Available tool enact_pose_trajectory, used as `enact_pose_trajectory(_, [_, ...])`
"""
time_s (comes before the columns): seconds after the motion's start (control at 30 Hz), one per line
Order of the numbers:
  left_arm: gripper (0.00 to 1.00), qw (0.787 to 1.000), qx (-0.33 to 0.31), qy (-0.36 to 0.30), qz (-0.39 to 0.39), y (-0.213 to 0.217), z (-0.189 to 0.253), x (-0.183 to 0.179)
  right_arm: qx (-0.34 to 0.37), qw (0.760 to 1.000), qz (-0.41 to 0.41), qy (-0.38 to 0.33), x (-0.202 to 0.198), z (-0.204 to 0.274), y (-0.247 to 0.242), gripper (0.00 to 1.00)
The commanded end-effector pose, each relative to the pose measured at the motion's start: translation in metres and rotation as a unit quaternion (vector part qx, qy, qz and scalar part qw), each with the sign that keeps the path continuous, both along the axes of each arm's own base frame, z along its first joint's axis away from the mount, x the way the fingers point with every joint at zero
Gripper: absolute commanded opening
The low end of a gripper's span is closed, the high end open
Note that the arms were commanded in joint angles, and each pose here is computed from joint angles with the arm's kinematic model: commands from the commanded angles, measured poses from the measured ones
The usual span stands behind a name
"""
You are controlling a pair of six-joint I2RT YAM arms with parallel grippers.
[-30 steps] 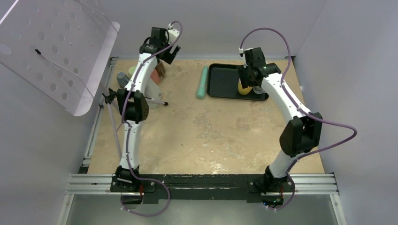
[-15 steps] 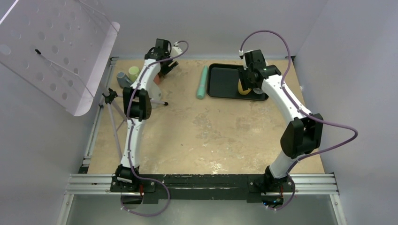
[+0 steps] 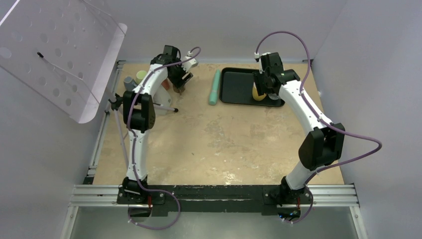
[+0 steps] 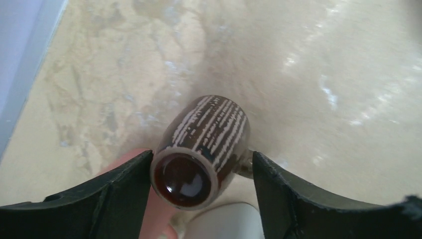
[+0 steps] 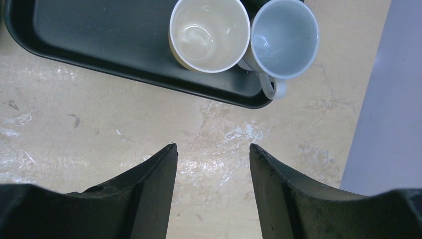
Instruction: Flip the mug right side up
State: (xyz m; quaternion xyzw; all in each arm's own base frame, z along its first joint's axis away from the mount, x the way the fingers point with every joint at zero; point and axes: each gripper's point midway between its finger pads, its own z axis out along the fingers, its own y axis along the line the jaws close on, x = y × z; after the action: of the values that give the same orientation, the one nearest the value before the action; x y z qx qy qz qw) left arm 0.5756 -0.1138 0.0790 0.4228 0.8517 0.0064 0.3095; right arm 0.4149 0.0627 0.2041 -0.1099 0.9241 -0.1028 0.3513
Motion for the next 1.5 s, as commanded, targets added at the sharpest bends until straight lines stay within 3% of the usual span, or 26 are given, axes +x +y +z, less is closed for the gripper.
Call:
enact_pose_trajectory(0.0, [0.79,0.996,-0.077,-0.021,-0.032,-0.031,0.05,-0.022,-0.002,1.0,-0.001,-0.026,0.007,0.015,-0.002,0.58])
enact_pose_trajectory(0.17, [0.92,0.993,-0.112,0.017,0.006,-0.038,0.051,-0.035,-0.003,1.0,-0.001,-0.023,0.009,0.013,-0.001,0.58])
enact_pose_trajectory(0.23, [0.99,0.992,-0.114,0.028,0.046,-0.033,0.051,-0.034,-0.001,1.0,0.001,-0.024,0.009,0.014,0.0,0.58])
enact_pose_trajectory(0.3, [1.0,0.987,-0.105,0.024,0.12,-0.019,0.054,-0.029,0.0,1.0,0.001,-0.025,0.009,0.014,0.0,0.58])
enact_pose_trajectory(0.43, [1.0,0.947,-0.156,0.002,0.281,-0.005,0.077,-0.037,0.003,1.0,0.0,-0.023,0.008,0.011,0.001,0.58])
enact_pose_trajectory(0.53, [1.0,0.93,-0.196,-0.024,0.31,-0.014,0.079,-0.051,0.005,1.0,0.001,-0.02,0.006,0.007,0.002,0.58])
enact_pose_trajectory(0.63, [0.93,0.931,-0.174,-0.004,0.32,-0.023,0.056,-0.067,0.006,1.0,0.002,-0.017,0.005,0.003,0.002,0.58])
enact_pose_trajectory(0.73, [0.86,0.913,-0.151,0.029,0.377,-0.013,0.035,-0.072,0.007,1.0,0.004,-0.018,0.004,0.004,0.002,0.58])
enact_pose_trajectory(0.97, [0.65,0.904,-0.156,0.04,0.395,-0.018,0.021,-0.06,0.009,0.999,0.014,-0.033,-0.003,0.014,0.001,0.58])
enact_pose_trajectory(1.07, [0.63,0.895,-0.15,0.061,0.415,-0.017,0.005,-0.064,0.01,0.999,0.02,-0.038,-0.004,0.017,0.002,0.58])
enact_pose_trajectory(1.2, [0.52,0.891,-0.153,0.073,0.422,-0.022,-0.009,-0.058,0.014,0.998,0.031,-0.044,-0.006,0.02,0.004,0.58])
enact_pose_trajectory(1.37, [0.52,0.888,-0.134,0.067,0.436,-0.017,-0.019,-0.045,0.016,0.998,0.039,-0.046,-0.008,0.023,0.005,0.58])
enact_pose_trajectory(1.47, [0.37,0.891,-0.132,0.054,0.43,-0.016,-0.019,-0.038,0.017,0.998,0.041,-0.048,-0.01,0.023,0.005,0.58])
